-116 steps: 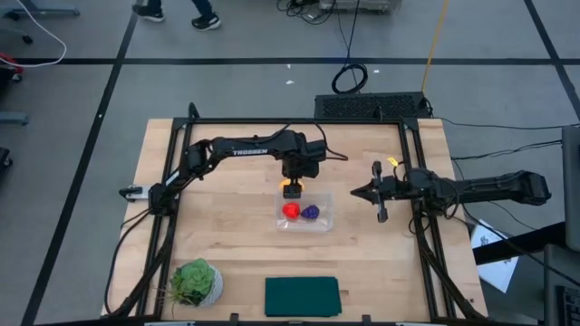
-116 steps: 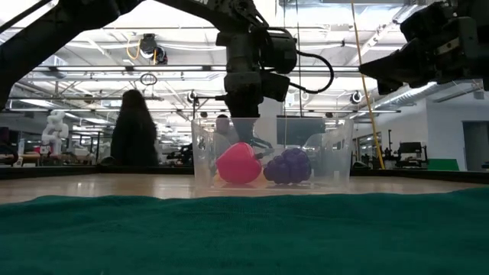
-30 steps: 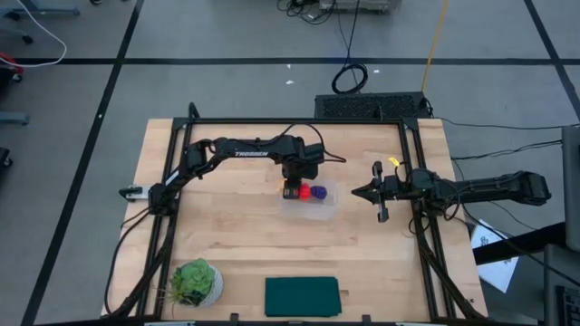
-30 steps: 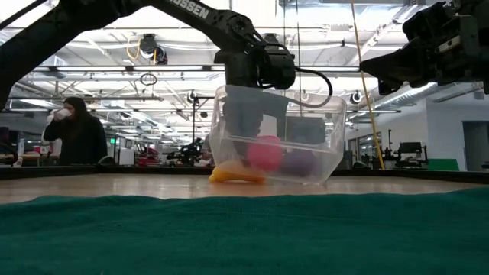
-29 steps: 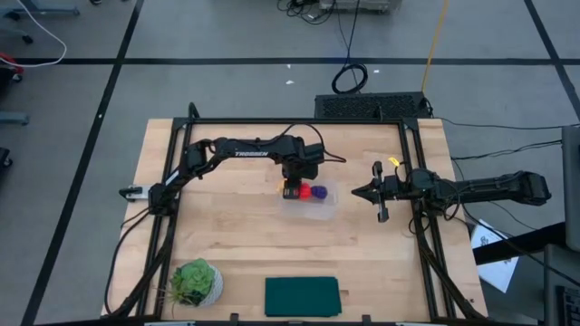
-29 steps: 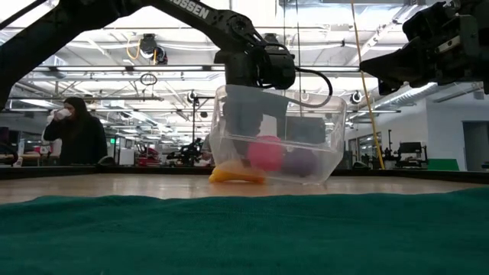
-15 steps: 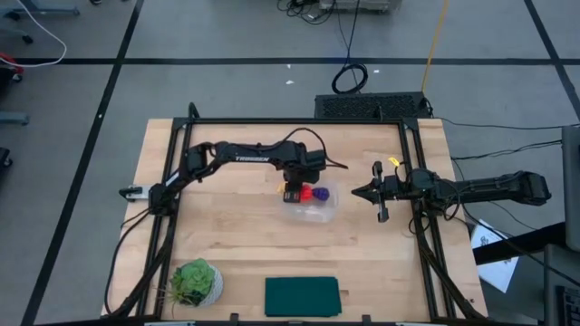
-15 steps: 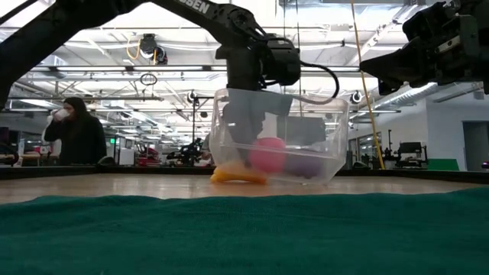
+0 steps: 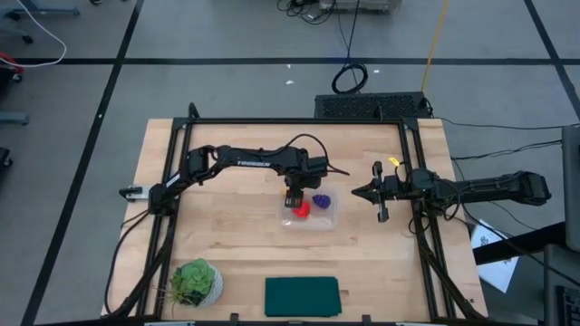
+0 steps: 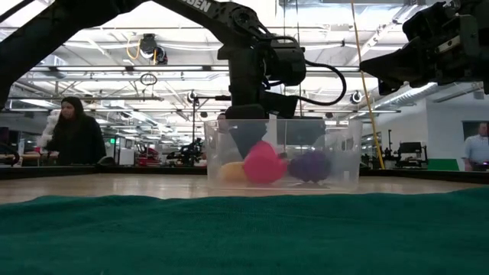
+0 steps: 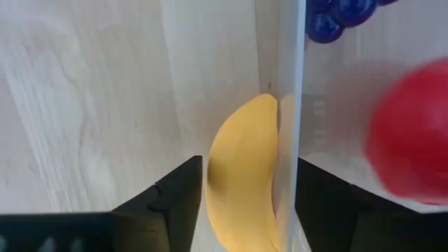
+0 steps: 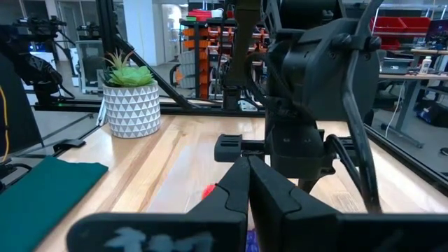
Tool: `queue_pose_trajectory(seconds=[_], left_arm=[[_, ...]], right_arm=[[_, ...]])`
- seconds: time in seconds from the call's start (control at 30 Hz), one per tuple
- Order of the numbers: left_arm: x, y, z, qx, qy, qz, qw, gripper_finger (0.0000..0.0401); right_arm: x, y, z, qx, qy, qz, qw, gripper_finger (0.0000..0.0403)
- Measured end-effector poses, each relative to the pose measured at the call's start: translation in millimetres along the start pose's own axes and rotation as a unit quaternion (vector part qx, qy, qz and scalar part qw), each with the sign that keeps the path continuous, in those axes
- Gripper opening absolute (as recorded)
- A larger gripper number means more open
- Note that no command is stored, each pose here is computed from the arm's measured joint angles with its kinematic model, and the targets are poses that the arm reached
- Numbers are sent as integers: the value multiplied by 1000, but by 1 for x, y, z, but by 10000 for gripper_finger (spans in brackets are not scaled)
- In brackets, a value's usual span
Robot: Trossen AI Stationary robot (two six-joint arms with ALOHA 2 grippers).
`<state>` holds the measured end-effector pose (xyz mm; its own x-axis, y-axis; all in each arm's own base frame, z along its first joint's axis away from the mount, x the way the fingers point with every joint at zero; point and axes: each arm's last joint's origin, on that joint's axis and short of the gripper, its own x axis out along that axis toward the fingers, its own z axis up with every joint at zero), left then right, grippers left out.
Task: Pick and placing Produce into tupperware
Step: Put the banana into the transparent bin
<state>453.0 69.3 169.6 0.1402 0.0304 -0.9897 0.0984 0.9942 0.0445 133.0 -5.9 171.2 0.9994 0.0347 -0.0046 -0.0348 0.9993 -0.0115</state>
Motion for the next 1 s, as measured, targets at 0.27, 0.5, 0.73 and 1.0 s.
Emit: queue_pose_trajectory(seconds=[0.27,0.5,0.73,1.0], left_arm=[[-1,-4,1,4,-1,-1,1000,256],[-1,-4,1,4,-1,-1,1000,277],[-2,-5,-2,6,15,-5,1000,278],[-7,-4,0,14,6,-9,1000,287]], right_arm=[[0,0,0,0,0,0,1000,0],[0,0,0,0,0,0,1000,0],[0,0,0,0,0,0,1000,0],[0,0,0,0,0,0,1000,0]])
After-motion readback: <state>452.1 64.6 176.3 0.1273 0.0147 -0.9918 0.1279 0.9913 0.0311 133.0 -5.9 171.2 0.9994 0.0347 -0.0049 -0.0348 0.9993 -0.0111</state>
